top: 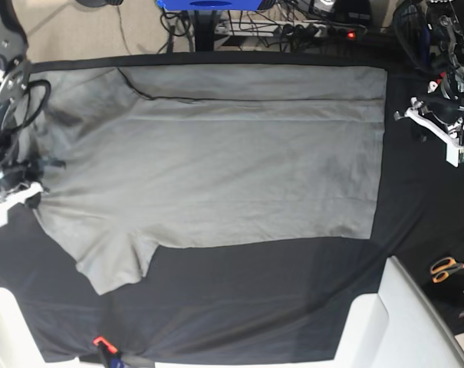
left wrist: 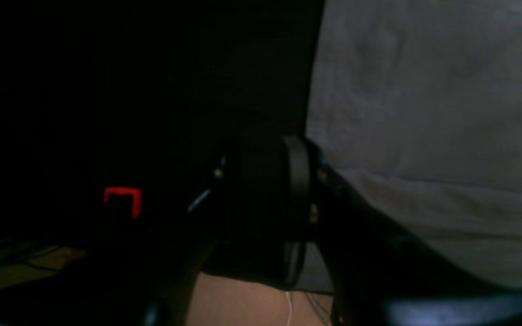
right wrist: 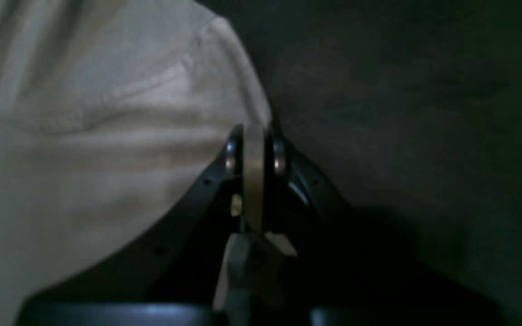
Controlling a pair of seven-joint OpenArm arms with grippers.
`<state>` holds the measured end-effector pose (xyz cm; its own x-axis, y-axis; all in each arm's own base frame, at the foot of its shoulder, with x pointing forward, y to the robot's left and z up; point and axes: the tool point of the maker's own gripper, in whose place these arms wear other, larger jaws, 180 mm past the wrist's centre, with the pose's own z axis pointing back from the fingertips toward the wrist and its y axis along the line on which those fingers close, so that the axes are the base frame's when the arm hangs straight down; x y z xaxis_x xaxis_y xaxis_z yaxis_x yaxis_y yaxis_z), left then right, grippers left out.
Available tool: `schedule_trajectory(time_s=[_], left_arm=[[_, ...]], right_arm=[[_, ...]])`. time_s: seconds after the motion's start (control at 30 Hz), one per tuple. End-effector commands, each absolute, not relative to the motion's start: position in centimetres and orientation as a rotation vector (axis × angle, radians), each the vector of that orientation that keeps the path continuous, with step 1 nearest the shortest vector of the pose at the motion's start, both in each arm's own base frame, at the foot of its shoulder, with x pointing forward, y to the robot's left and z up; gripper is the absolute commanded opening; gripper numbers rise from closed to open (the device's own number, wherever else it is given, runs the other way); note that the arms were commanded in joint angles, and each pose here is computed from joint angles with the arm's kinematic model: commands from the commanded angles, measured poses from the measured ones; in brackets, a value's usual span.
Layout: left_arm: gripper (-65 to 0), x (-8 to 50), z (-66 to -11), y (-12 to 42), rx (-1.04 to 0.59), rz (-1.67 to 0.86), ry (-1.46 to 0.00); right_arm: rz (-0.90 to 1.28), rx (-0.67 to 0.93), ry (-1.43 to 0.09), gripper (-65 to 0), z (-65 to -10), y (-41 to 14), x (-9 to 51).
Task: Fold the T-shirt properly
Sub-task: 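Grasp the sleeve with the right gripper and drag it along the table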
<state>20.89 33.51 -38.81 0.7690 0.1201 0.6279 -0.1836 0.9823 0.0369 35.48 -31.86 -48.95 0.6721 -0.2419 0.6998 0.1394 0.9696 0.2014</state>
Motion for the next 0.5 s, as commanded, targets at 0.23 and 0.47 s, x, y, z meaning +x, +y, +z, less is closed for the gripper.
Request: schedule_trajectory(time_s=[0.23,0.47], left_arm=[[-48.7,22.0,-37.4,34.0,0.111,0.151,-0.726],[-48.7,22.0,-37.4,34.0,0.11,0.153,-0.724]], right_arm=[[-0.132,0.048,-0.849,-65.0,-45.3,-33.3,36.8],[-0.079,0.027,-0.827,-65.0,-44.1,-31.3,36.9]])
